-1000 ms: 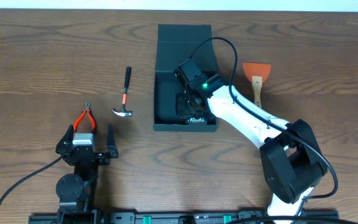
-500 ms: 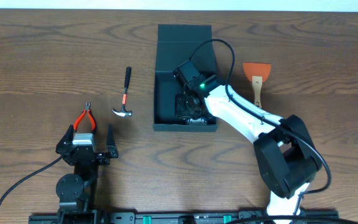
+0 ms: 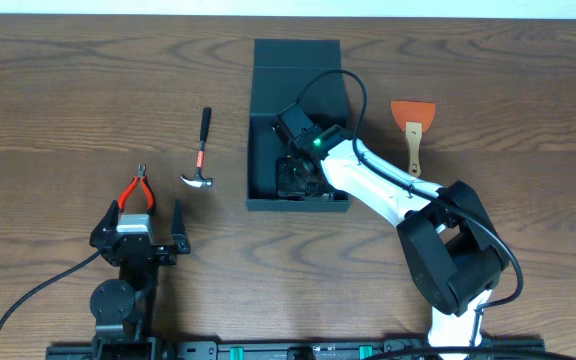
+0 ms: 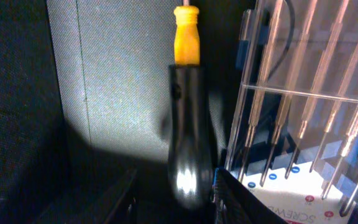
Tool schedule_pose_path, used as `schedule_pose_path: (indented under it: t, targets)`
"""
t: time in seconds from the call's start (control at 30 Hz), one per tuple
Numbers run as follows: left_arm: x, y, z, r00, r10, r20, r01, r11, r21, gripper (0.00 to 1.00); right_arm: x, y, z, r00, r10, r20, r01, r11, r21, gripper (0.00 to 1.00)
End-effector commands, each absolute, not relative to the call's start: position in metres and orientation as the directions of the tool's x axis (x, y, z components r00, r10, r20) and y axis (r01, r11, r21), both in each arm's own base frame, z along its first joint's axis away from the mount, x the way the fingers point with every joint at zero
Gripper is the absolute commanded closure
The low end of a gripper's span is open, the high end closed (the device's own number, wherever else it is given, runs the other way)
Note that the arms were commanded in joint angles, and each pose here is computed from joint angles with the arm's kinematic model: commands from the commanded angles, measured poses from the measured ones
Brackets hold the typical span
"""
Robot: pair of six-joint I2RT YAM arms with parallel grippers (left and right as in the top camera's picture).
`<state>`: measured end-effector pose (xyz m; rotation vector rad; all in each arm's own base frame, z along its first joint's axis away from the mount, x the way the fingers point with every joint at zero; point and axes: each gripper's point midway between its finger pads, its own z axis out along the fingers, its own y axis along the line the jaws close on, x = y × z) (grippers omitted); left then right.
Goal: Pack container
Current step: 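Lower the screwdriver beside the case and open the right gripper, then move the right gripper over the orange paint scraper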
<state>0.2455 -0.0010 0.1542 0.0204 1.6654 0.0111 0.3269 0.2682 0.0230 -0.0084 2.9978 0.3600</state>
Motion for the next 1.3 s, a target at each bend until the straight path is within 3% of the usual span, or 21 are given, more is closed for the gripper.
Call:
schedule_pose_path:
  t: [0.0, 0.23, 0.47, 0.67, 0.97, 1.13, 1.27]
  targets:
    - [0.245, -0.004, 0.147, -0.114, 0.034, -0.993, 0.025, 0.999, 0.032, 0.02, 0.33, 0.279, 0.028, -0.991, -0.012, -0.136, -0.048, 0.962, 0.268, 0.61]
    - [0.245, -0.004, 0.147, -0.114, 0.034, -0.993, 0.025, 0.999, 0.032, 0.02, 0.349, 0.296, 0.059, -0.98, -0.043, -0.194, -0.104, 0.943, 0.318, 0.63]
    - [0.245, -0.004, 0.147, -0.114, 0.034, -0.993, 0.025, 0.999, 0.032, 0.02, 0.383, 0.301, 0.133, -0.947, -0.065, -0.316, -0.167, 0.937, 0.307, 0.58]
    - [0.245, -0.004, 0.147, -0.114, 0.034, -0.993, 0.025, 0.999, 0.032, 0.01, 0.406, 0.261, 0.184, -0.935, -0.039, -0.354, -0.134, 0.959, 0.248, 0.53]
    - [0.245, -0.004, 0.147, -0.114, 0.034, -0.993, 0.025, 0.999, 0.032, 0.01, 0.417, 0.176, 0.192, -0.957, 0.02, -0.289, -0.028, 0.987, 0.16, 0.46]
    - [0.245, -0.004, 0.147, -0.114, 0.034, -0.993, 0.025, 0.999, 0.032, 0.02, 0.422, 0.123, 0.188, -0.962, 0.068, -0.264, 0.05, 0.996, 0.074, 0.27]
    - [0.245, -0.004, 0.147, -0.114, 0.034, -0.993, 0.025, 0.999, 0.032, 0.02, 0.423, 0.089, 0.186, -0.961, 0.125, -0.248, 0.121, 0.992, 0.029, 0.06]
